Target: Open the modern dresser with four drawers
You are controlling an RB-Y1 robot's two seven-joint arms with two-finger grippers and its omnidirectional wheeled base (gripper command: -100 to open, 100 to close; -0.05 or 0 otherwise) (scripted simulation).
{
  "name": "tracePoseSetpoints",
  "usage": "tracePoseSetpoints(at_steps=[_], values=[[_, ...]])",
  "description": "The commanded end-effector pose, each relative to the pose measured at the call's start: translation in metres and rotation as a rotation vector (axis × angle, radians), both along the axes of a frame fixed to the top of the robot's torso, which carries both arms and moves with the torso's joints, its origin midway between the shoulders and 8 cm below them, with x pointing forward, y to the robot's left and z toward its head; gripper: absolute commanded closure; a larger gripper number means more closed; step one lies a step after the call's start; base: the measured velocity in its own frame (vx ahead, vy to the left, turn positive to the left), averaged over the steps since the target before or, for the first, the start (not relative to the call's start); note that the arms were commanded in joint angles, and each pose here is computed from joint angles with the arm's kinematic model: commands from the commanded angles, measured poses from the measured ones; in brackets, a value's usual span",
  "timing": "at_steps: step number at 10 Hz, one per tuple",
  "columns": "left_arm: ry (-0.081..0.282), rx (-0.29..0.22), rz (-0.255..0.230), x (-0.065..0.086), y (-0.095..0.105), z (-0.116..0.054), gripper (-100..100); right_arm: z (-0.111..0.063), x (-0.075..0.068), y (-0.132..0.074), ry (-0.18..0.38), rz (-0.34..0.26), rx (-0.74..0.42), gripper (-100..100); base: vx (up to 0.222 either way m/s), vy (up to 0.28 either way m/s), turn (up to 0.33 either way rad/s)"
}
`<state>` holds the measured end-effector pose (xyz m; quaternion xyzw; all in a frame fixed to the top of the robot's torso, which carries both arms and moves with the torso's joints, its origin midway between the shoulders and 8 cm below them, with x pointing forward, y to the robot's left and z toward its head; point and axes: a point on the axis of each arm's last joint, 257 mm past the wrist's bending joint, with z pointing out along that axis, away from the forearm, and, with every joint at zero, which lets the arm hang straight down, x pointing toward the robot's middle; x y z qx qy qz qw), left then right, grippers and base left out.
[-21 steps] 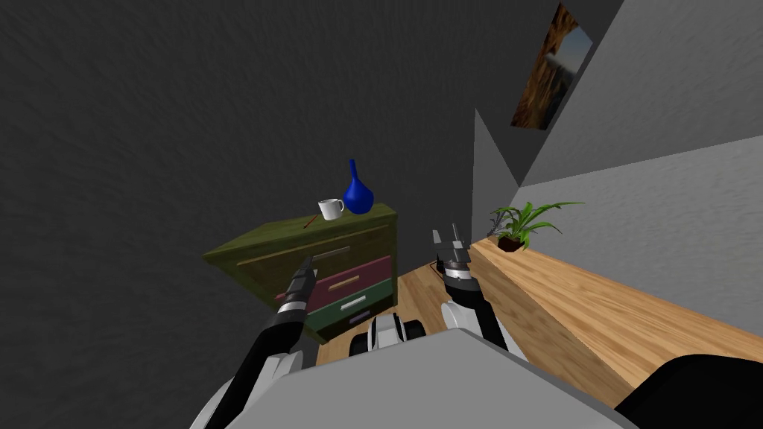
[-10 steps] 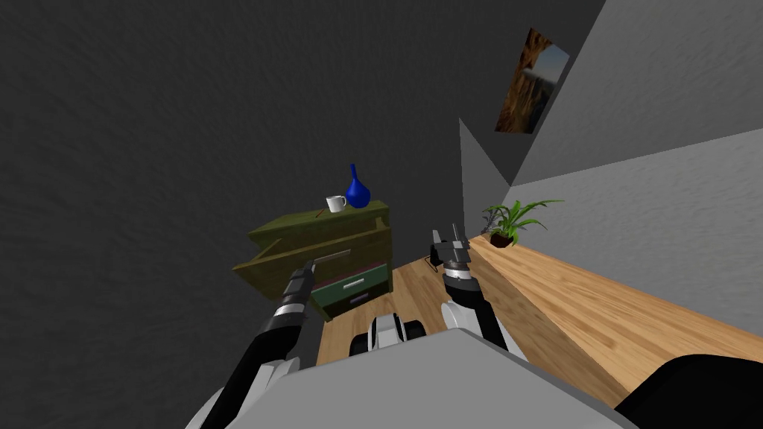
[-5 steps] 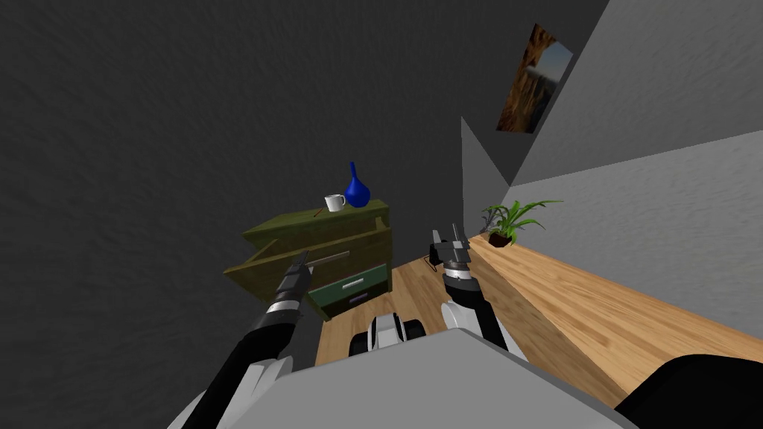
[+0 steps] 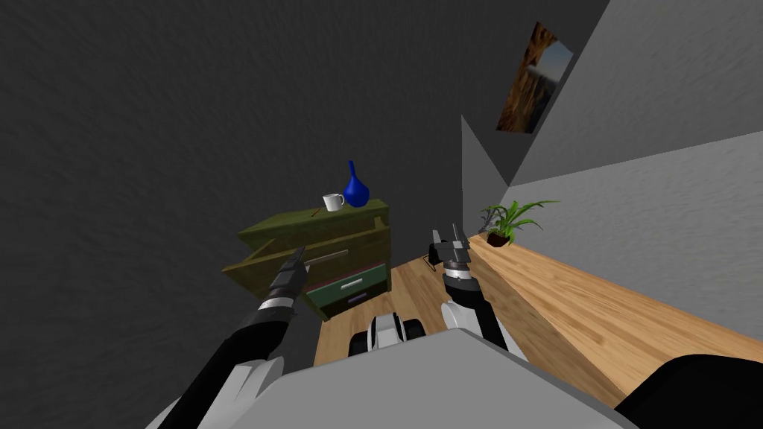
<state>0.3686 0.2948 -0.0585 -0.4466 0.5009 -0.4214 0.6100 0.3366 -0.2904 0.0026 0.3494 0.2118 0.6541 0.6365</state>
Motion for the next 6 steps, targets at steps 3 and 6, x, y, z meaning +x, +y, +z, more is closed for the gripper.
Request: tracePoseSetpoints(at_steps=[3,6], values=[[0.011,-0.002,0.002,0.0001,0.0009,-0.0034,0,0.0000,0.0000,0.0000,0.000,0.000,0.000,0,0.000,0.000,0.000],[0.016,-0.003,0.003,0.0002,0.0013,-0.0052,0,0.0000,0.0000,0.0000,0.000,0.000,0.000,0,0.000,0.000,0.000]])
